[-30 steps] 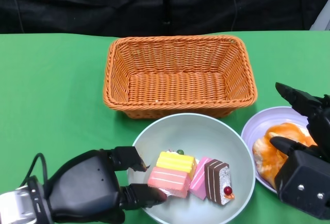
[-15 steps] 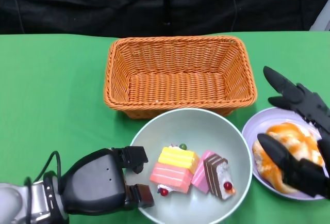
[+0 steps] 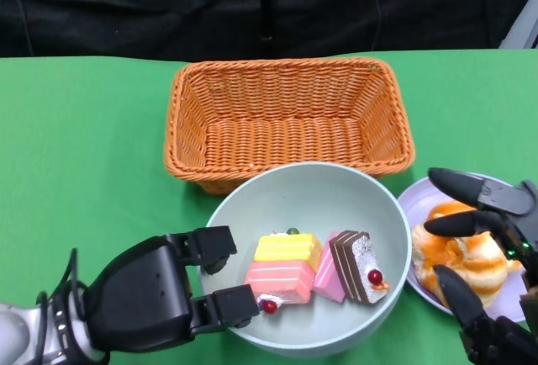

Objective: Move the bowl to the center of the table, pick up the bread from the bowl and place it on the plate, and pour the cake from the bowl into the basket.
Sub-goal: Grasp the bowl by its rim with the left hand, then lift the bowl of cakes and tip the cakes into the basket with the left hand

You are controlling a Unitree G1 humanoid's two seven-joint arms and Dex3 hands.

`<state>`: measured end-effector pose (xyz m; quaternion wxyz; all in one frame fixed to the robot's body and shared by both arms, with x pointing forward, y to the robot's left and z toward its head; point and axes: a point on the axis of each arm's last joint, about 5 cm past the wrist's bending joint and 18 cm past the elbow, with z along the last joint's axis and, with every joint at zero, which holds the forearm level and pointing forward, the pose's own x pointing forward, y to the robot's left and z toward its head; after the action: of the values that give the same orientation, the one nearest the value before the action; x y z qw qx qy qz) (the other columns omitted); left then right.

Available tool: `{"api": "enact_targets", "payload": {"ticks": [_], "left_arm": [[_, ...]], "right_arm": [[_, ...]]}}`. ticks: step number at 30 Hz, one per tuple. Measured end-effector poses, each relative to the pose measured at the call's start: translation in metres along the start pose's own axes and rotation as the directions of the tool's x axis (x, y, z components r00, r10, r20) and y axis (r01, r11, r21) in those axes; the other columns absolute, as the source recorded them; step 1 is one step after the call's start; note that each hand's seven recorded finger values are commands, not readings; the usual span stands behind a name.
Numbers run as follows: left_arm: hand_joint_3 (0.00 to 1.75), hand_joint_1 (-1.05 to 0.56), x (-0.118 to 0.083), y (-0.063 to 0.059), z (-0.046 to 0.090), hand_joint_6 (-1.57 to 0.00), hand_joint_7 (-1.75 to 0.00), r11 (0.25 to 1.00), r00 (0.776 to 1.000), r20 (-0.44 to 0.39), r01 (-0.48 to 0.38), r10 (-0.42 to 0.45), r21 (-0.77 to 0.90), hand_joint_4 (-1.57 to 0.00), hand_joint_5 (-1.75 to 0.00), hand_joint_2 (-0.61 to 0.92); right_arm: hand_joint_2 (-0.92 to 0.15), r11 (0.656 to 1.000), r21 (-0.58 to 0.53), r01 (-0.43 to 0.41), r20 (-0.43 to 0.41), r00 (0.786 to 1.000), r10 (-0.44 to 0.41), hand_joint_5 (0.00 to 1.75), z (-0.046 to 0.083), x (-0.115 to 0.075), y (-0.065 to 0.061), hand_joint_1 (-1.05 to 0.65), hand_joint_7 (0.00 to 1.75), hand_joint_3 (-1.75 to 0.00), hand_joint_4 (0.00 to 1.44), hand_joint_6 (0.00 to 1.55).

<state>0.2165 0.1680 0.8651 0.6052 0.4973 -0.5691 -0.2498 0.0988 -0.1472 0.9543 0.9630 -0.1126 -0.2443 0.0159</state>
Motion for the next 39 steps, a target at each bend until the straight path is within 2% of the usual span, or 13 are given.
{"api": "enact_targets", "payload": {"ticks": [6, 8, 13, 14, 15, 17, 18, 20, 24, 27, 31, 36, 39], "left_arm": [[0.06, -0.19, 0.000, 0.017, 0.005, -0.79, -1.75, 0.994, 0.992, -0.100, -0.084, 0.078, -0.063, -1.04, -1.75, 0.91], [0.07, -0.13, 0.000, 0.021, 0.007, -0.78, -1.75, 0.992, 0.988, -0.131, -0.092, 0.081, -0.082, -1.05, -1.75, 0.90], [0.10, -0.13, 0.013, 0.043, 0.003, -0.77, -1.75, 0.974, 0.965, -0.188, -0.204, 0.183, -0.102, -1.06, -1.75, 0.88], [0.90, -0.14, 0.015, 0.046, 0.001, -0.79, -1.75, 0.967, 0.958, -0.201, -0.231, 0.207, -0.105, -1.07, -1.75, 0.50], [1.28, -0.13, 0.017, 0.048, 0.000, -0.79, -1.75, 0.961, 0.950, -0.215, -0.253, 0.225, -0.110, -1.06, -1.75, 0.29], [1.61, -0.13, 0.021, 0.050, 0.001, -0.79, -1.75, 0.943, 0.934, -0.252, -0.296, 0.254, -0.148, -1.06, -1.75, 0.15], [1.66, -0.13, 0.023, 0.050, 0.002, -0.80, -1.75, 0.935, 0.927, -0.268, -0.313, 0.262, -0.169, -1.06, -1.75, 0.13], [1.71, -0.19, 0.025, 0.050, 0.004, -0.82, -1.75, 0.914, 0.912, -0.314, -0.340, 0.263, -0.221, -1.07, -1.75, 0.17], [1.74, -0.13, 0.035, 0.051, 0.006, -0.84, -1.75, 0.864, 0.882, -0.396, -0.391, 0.254, -0.316, -1.06, -1.75, 0.17], [1.75, -0.09, 0.047, 0.048, 0.005, -0.84, -1.74, 0.786, 0.834, -0.494, -0.470, 0.247, -0.401, -1.04, -1.75, 0.19], [1.75, -0.07, 0.057, 0.042, 0.005, -0.85, -1.73, 0.686, 0.796, -0.566, -0.535, 0.214, -0.494, -1.03, -1.75, 0.21], [1.74, -0.12, 0.073, 0.029, 0.000, -0.83, -1.73, 0.544, 0.716, -0.682, -0.636, 0.150, -0.548, -1.03, -1.75, 0.22], [1.73, -0.12, 0.077, 0.028, -0.003, -0.83, -1.73, 0.511, 0.704, -0.697, -0.653, 0.137, -0.558, -1.03, -1.75, 0.22]], "right_arm": [[-0.84, 1.000, 0.026, 0.016, 0.065, 0.998, -0.017, 1.49, -0.011, -0.009, 0.004, -0.32, 1.25, -0.66, 0.17, 0.05], [-0.71, 0.999, 0.033, 0.025, 0.090, 0.996, -0.028, 1.63, -0.014, -0.011, 0.006, -0.15, 1.38, -0.92, 0.28, 0.18], [-0.43, 1.000, 0.010, 0.028, 0.105, 0.994, -0.028, 1.74, -0.029, -0.015, 0.010, 0.04, 1.52, -1.39, 0.56, 0.54], [-0.38, 1.000, 0.007, 0.024, 0.105, 0.994, -0.025, 1.74, -0.031, -0.016, 0.010, 0.06, 1.52, -1.46, 0.63, 0.62], [-0.37, 1.000, 0.007, 0.019, 0.103, 0.994, -0.020, 1.75, -0.033, -0.016, 0.010, 0.07, 1.52, -1.49, 0.65, 0.65], [-0.25, 1.000, 0.005, 0.006, 0.093, 0.996, -0.007, 1.75, -0.035, -0.017, 0.010, 0.11, 1.55, -1.69, 0.81, 0.75], [-0.24, 1.000, 0.003, -0.002, 0.089, 0.996, 0.002, 1.75, -0.036, -0.018, 0.010, 0.12, 1.55, -1.72, 0.83, 0.77], [-0.22, 1.000, -0.001, -0.017, 0.081, 0.997, 0.017, 1.75, -0.039, -0.019, 0.010, 0.15, 1.58, -1.74, 0.94, 0.82], [-0.21, 0.999, -0.002, -0.032, 0.071, 0.997, 0.032, 1.75, -0.042, -0.019, 0.009, 0.14, 1.59, -1.75, 0.96, 0.83], [-0.21, 0.999, -0.006, -0.042, 0.075, 0.996, 0.042, 1.75, -0.043, -0.017, 0.010, 0.15, 1.59, -1.75, 0.96, 0.82], [-0.21, 0.999, -0.007, -0.051, 0.068, 0.996, 0.052, 1.75, -0.043, -0.017, 0.010, 0.17, 1.59, -1.75, 0.96, 0.80], [-0.20, 0.997, -0.018, -0.070, 0.054, 0.996, 0.071, 1.75, -0.045, -0.017, 0.011, 0.20, 1.58, -1.75, 0.97, 0.79], [-0.20, 0.997, -0.021, -0.076, 0.047, 0.996, 0.077, 1.75, -0.045, -0.017, 0.012, 0.20, 1.58, -1.75, 0.97, 0.79]]}}
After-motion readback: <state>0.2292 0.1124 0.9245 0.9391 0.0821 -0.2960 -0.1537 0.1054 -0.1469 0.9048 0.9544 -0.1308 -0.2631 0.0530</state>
